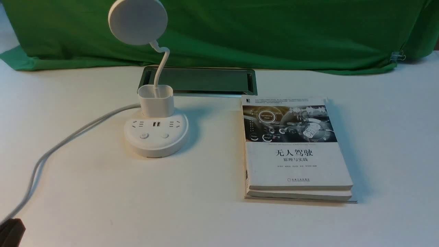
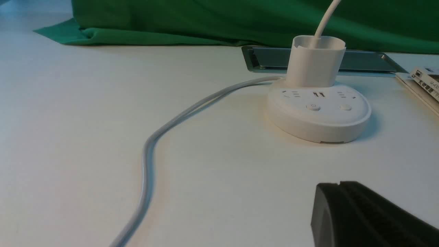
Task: Turn on the desk lamp on the white desktop with your hand.
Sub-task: 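Press the power button on the lamp base to turn the lamp on with the left gripper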
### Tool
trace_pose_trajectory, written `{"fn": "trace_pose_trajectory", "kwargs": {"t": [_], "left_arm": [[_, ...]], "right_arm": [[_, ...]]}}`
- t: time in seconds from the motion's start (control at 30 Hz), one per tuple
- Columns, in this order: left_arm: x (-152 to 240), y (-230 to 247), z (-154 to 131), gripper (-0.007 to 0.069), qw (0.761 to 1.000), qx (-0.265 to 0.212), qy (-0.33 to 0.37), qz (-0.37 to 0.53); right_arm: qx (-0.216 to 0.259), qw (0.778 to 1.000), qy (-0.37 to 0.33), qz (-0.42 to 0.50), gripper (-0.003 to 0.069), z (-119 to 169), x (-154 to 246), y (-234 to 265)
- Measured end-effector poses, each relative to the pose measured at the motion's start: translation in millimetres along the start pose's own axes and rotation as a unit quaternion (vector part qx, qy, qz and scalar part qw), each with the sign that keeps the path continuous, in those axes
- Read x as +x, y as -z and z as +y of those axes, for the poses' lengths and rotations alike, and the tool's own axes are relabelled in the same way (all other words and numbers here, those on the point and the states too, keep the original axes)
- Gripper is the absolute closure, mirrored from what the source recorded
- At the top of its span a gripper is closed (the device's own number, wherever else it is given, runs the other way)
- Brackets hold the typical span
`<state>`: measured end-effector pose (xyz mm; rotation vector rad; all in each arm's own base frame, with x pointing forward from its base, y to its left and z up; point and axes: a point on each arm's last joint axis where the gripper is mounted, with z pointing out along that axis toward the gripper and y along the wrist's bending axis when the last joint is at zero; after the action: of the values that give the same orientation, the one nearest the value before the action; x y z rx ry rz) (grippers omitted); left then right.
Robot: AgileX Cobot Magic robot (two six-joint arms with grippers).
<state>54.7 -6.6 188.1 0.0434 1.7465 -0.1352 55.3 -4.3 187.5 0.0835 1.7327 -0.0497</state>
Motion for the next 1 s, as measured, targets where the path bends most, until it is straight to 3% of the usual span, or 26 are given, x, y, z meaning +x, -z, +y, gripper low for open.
{"fn": "trace_pose_trajectory", "kwargs": {"t": [0.53,0.73,1.0], "left_arm": [[0.0,0.0,0.0,0.0604,1.000,0.000,-0.001,0.000],[-0.2,0.0,0.8,0.0604,0.999,-0.004,-0.032,-0.001],[-9.4,0.5,-0.3,0.0604,0.998,0.000,-0.023,-0.052]], "right_arm": [[0.000,1.000,0.000,0.001,0.0439,0.0,0.1,0.0],[0.000,1.000,0.000,0.001,0.0425,0.0,0.1,0.0],[0.000,1.000,0.000,0.001,0.0421,0.0,0.1,0.0]]}}
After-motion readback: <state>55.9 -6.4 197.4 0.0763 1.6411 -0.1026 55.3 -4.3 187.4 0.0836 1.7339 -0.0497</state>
